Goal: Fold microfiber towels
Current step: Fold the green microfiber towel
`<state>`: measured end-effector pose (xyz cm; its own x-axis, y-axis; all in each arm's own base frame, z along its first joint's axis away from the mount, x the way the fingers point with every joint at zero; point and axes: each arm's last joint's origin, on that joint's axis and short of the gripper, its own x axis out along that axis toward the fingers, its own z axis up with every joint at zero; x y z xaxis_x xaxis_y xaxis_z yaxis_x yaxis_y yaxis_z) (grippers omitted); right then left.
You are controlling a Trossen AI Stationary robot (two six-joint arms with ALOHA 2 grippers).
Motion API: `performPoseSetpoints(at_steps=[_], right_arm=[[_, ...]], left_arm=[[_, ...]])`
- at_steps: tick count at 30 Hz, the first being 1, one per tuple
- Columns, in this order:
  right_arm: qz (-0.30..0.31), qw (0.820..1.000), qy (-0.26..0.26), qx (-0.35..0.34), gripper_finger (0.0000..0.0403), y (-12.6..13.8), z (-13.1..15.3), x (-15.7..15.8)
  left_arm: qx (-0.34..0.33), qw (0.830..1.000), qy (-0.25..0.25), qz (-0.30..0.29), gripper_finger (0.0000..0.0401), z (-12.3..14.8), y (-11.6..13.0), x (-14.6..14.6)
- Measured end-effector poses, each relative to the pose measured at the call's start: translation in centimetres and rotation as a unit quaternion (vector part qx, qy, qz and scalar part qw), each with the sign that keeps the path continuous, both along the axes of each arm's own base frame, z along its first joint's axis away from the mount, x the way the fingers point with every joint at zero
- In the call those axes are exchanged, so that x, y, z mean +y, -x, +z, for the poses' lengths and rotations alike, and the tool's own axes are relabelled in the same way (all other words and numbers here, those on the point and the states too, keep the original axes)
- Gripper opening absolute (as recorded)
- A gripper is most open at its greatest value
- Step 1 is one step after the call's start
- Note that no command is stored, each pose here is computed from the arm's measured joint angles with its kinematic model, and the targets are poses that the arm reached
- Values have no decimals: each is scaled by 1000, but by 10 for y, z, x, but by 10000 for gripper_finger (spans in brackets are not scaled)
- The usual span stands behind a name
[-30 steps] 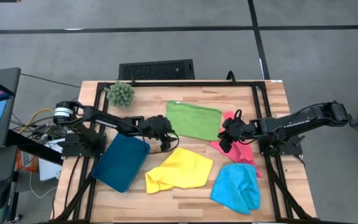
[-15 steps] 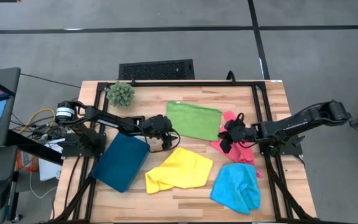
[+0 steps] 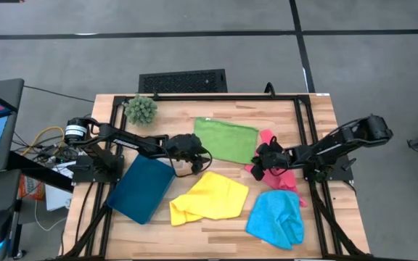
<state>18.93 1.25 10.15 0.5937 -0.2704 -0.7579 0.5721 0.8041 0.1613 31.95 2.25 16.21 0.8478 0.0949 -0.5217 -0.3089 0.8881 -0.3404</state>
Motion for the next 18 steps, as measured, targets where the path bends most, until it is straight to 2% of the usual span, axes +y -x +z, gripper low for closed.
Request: performPoseSetpoints(at_steps=[5, 11, 18], right_arm=[[22, 999, 11, -22, 79, -14, 16, 2], [45, 997, 24, -65, 79, -25, 40, 5], [82, 996, 30, -24, 79, -19, 38, 17]], left_arm=[[-34, 999, 21, -7, 203, 14, -9, 1], [-69, 996, 36, -47, 203, 32, -23, 12], [-48, 996, 5, -70, 203, 18, -47, 17]])
